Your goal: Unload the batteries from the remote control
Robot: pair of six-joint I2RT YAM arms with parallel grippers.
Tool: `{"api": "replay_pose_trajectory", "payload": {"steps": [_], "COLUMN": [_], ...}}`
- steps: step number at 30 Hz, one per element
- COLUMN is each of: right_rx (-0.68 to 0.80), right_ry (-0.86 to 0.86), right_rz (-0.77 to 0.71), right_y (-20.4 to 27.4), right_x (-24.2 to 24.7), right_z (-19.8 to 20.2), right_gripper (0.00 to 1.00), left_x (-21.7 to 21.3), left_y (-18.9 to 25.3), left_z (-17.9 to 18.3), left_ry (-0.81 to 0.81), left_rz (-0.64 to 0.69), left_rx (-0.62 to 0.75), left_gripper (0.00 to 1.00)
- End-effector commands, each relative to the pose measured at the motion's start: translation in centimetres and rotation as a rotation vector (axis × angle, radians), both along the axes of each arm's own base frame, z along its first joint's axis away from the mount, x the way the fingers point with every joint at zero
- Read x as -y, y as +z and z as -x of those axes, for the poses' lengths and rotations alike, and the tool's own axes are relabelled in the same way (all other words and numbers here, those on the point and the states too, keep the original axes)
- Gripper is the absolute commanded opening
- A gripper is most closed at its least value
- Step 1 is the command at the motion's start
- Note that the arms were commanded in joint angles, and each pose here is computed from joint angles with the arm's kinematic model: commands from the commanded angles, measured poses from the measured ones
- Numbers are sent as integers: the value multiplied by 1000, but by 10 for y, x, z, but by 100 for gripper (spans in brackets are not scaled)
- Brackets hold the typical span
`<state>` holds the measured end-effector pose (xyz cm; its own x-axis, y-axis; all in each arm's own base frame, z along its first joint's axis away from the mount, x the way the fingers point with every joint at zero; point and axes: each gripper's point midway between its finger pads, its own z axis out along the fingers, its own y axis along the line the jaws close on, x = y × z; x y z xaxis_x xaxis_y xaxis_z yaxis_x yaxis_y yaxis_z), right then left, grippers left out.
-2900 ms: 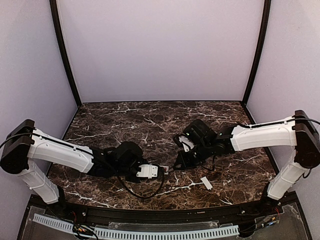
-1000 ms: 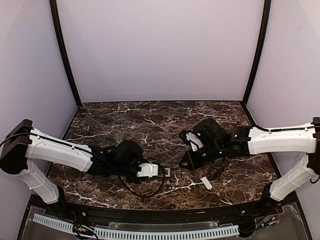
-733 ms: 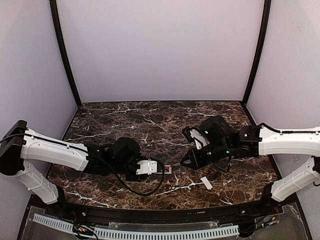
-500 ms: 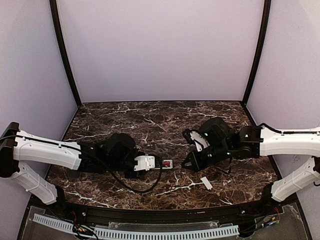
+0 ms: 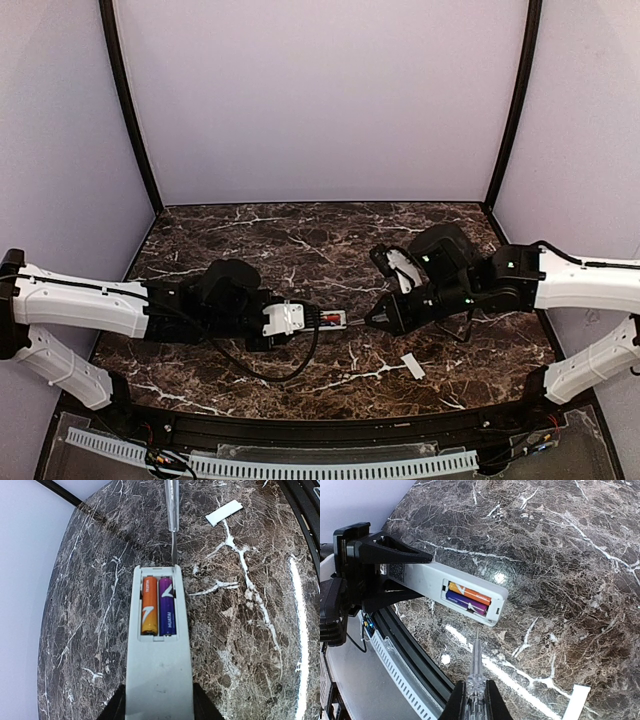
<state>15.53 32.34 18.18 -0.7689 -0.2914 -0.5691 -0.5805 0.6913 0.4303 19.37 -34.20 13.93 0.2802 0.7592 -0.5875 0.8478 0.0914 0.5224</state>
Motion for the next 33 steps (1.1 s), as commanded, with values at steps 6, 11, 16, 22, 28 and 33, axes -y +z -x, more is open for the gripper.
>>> {"api": "replay_pose_trajectory", "payload": {"steps": [6,11,16,22,28,33], "right_rx": [48,54,56,63,65,65], "right_ry": [-17,-13,-8,-26,-34,-41], "right_rz": [-21,-21,-13,3,14,17], "right_y": [16,15,13,8,4,-1], "right_x": [-5,-10,-14,-14,-14,-17], "right_z": [-6,-9,-11,-15,-17,-20], "right_gripper": [0,0,0,0,0,0], "left_x": [0,0,0,0,0,0], "left_y": [17,16,16,16,16,16], "left_z": [5,5,4,4,5,5], "left_ry": [-5,-5,-3,-3,-5,-6], "left_rz": [44,44,44,44,45,49], "left_rx": [-1,-2,-2,-2,-2,-2], "left_gripper": [0,0,0,0,0,0]}}
